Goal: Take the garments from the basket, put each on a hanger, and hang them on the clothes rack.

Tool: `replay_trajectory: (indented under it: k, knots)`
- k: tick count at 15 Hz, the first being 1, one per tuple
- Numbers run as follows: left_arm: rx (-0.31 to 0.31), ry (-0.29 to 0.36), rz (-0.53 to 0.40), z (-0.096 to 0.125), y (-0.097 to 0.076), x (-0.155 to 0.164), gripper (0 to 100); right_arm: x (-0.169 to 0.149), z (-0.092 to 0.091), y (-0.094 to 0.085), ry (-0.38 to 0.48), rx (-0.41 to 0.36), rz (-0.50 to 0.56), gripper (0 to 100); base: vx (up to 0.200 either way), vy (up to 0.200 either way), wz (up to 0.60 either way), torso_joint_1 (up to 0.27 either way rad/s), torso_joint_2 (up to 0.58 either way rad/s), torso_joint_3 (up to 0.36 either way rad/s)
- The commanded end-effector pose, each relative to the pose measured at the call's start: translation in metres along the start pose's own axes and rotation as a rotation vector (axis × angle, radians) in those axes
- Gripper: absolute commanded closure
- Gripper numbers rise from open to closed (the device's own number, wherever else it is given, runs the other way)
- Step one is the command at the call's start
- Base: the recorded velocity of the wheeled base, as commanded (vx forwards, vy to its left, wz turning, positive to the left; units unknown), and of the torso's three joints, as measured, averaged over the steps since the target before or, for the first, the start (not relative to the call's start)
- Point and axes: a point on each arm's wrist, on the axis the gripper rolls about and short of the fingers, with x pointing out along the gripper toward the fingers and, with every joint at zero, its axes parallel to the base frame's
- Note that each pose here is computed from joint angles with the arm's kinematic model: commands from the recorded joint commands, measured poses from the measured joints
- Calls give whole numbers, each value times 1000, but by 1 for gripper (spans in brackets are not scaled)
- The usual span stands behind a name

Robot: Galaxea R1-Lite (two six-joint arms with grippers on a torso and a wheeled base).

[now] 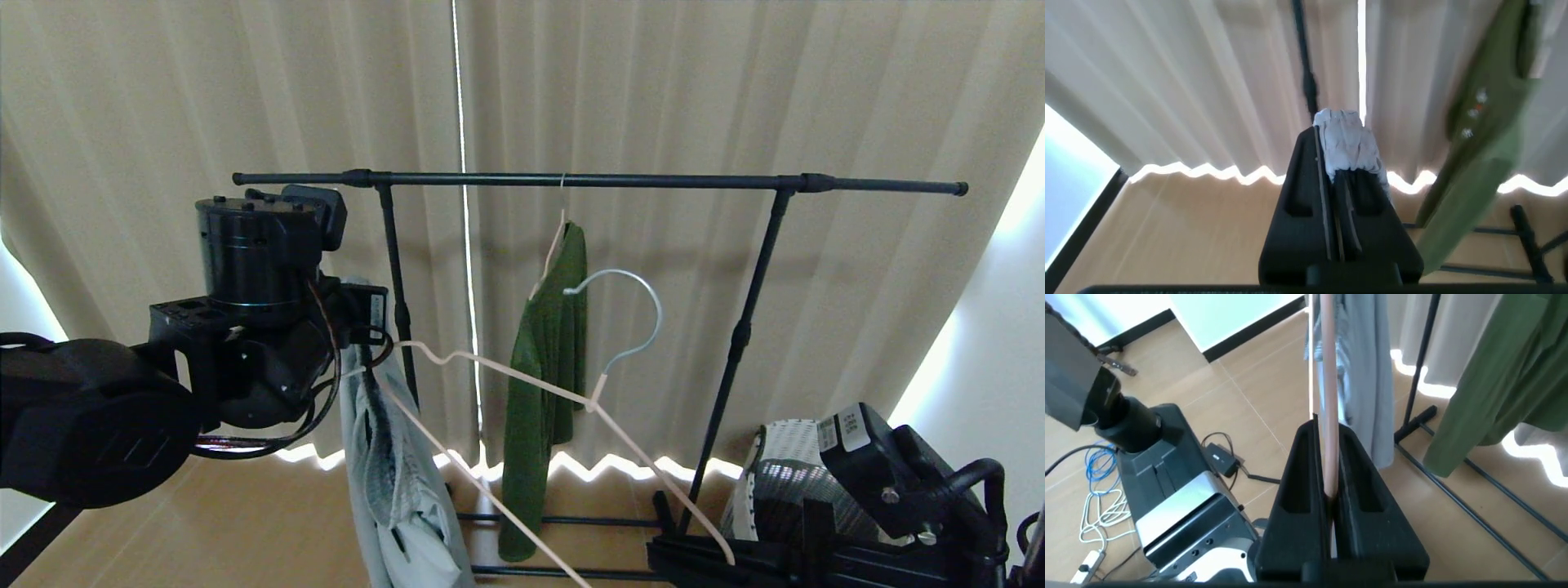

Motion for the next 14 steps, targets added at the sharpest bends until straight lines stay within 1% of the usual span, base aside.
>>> replay_trajectory:
  k: [1,3,9,12,13,14]
  knots:
    - [1,3,7,-1,1,2,100,0,-1,2,4,-3,10,100,0,0,0,0,0,0]
    - [0,3,8,-1,1,2,100,2,-1,2,10,-4,5,100,0,0,0,0,0,0]
    - [1,-2,24,1,-1,0,100,24,3,2,39,-4,-11,100,0,0,0,0,0,0]
    - [0,0,26,0,-1,1,100,26,3,2,42,-5,-12,100,0,0,0,0,0,0]
    - [-1,-1,26,1,-1,1,100,37,7,-1,45,3,-33,100,0,0,0,0,0,0]
    - [-3,-4,26,1,0,0,100,40,10,-7,36,13,-60,100,0,0,0,0,0,0]
